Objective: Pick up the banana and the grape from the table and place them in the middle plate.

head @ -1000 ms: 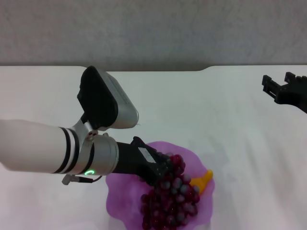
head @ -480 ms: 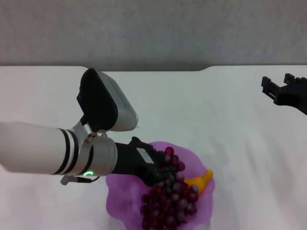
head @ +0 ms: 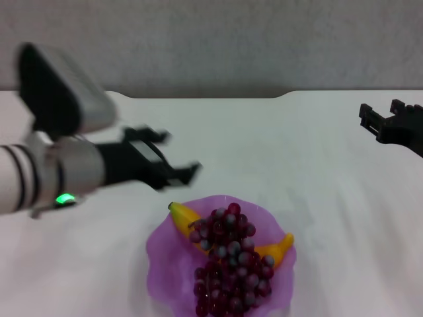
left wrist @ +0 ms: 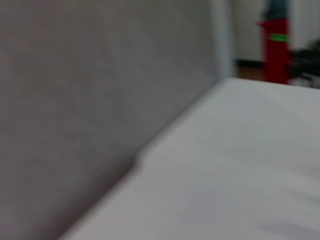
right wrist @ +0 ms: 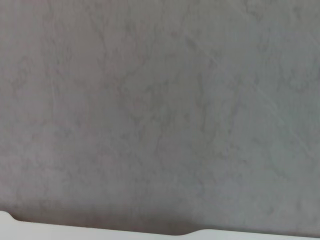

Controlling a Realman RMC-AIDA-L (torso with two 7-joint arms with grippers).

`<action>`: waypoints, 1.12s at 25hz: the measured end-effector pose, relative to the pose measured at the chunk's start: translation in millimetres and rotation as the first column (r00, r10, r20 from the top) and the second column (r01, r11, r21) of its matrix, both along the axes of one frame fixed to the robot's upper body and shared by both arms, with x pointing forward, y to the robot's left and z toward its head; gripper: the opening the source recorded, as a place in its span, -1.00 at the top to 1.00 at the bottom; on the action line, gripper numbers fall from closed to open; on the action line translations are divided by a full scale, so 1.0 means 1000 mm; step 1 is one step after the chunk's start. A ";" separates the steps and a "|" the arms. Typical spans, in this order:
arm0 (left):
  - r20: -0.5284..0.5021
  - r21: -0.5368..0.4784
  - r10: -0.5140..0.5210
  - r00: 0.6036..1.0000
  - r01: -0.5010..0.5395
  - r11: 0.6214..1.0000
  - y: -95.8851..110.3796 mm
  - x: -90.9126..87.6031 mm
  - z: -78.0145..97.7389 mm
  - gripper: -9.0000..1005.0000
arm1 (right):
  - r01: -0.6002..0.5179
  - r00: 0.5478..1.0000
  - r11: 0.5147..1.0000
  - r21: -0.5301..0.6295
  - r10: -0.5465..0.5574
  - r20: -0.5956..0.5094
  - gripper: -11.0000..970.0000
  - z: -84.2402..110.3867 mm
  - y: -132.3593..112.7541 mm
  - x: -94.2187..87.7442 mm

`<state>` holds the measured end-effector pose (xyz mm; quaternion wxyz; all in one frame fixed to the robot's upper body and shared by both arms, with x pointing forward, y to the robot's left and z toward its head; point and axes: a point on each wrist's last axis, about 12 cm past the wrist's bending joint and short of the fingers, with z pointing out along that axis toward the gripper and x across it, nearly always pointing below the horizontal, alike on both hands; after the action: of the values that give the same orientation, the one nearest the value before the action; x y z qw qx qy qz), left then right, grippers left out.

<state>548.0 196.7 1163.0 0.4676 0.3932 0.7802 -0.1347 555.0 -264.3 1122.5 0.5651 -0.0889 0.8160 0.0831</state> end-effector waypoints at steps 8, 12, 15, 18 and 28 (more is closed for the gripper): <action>0.355 -0.018 0.230 0.906 -0.240 0.971 0.033 0.004 0.015 -0.69 | -0.008 0.999 1.000 0.001 0.007 0.031 -0.24 0.007 0.004 0.007; 0.534 -0.011 0.286 0.795 -0.332 0.943 0.036 0.001 0.010 -0.76 | -0.010 0.999 1.000 0.000 0.010 0.041 -0.24 0.008 0.007 0.011; 0.638 -0.041 0.350 0.686 -0.423 0.905 0.039 -0.002 0.002 -0.76 | -0.009 0.999 1.000 -0.002 0.009 0.044 -0.24 0.008 0.007 0.013; 0.702 -0.133 0.437 0.562 -0.499 0.856 0.044 -0.007 -0.003 -0.76 | 0.003 0.998 1.000 0.001 -0.003 0.065 -0.24 0.009 0.007 0.015; 0.646 -0.562 0.692 0.322 -0.411 0.717 0.070 -0.028 -0.010 -0.75 | 0.041 0.996 0.999 0.026 -0.043 0.077 -0.24 0.004 0.003 0.015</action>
<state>520.0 266.3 1152.8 0.8447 0.0384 0.5198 0.1214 569.5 -261.5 1126.1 0.5989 -0.0678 0.7941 0.0777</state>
